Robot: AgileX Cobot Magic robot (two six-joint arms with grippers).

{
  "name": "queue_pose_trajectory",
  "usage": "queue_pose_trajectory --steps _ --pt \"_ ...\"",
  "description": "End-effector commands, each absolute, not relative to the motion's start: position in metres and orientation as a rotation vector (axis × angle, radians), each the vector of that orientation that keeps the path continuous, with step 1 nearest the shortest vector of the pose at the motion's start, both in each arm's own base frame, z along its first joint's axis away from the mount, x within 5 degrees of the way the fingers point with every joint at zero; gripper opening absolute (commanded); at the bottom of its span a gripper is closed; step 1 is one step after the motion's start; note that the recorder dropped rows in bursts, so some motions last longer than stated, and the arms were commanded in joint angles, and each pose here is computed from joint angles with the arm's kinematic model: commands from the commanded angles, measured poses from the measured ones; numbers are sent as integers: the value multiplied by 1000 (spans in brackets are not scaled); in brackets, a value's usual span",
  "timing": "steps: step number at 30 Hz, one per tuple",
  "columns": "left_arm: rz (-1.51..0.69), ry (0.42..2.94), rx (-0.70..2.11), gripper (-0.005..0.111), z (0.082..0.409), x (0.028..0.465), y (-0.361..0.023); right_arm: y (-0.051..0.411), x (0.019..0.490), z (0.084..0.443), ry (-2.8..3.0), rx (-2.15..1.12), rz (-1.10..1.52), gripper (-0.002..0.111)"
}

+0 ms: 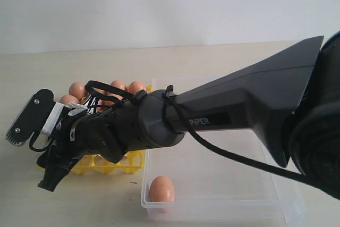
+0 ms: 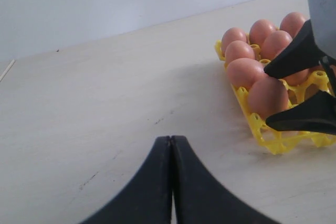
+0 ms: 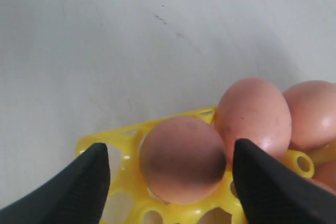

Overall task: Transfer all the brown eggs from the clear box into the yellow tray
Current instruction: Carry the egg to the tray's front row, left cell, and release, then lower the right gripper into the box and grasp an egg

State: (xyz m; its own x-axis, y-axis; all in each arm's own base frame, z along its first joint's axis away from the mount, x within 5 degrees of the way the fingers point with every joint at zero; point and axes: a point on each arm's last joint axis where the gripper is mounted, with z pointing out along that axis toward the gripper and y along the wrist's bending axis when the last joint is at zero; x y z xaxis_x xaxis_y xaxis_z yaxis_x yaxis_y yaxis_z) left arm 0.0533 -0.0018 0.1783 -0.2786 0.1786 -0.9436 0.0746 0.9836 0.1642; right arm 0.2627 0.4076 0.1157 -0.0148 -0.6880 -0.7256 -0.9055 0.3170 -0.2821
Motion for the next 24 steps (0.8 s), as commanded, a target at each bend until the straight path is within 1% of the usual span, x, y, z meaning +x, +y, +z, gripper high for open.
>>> queue_pose_trajectory --steps 1,8,11,13,17,21,24 --pt "101 1839 177 0 181 53 -2 408 263 140 1721 -1415 342 65" --pt "101 1839 177 0 181 53 -2 392 251 194 1710 -1539 305 64" --pt "101 1839 177 0 181 53 -2 375 252 218 1846 -1488 289 61" --pt "101 1839 177 0 181 53 -2 358 257 228 1995 -1389 245 57" --pt "101 1839 177 0 181 53 -2 319 269 240 2345 -1050 75 47" --pt "101 1839 177 0 181 53 -2 285 281 238 2511 -784 -75 39" --pt "101 1839 177 0 181 53 -2 265 290 225 2599 -610 -87 39"
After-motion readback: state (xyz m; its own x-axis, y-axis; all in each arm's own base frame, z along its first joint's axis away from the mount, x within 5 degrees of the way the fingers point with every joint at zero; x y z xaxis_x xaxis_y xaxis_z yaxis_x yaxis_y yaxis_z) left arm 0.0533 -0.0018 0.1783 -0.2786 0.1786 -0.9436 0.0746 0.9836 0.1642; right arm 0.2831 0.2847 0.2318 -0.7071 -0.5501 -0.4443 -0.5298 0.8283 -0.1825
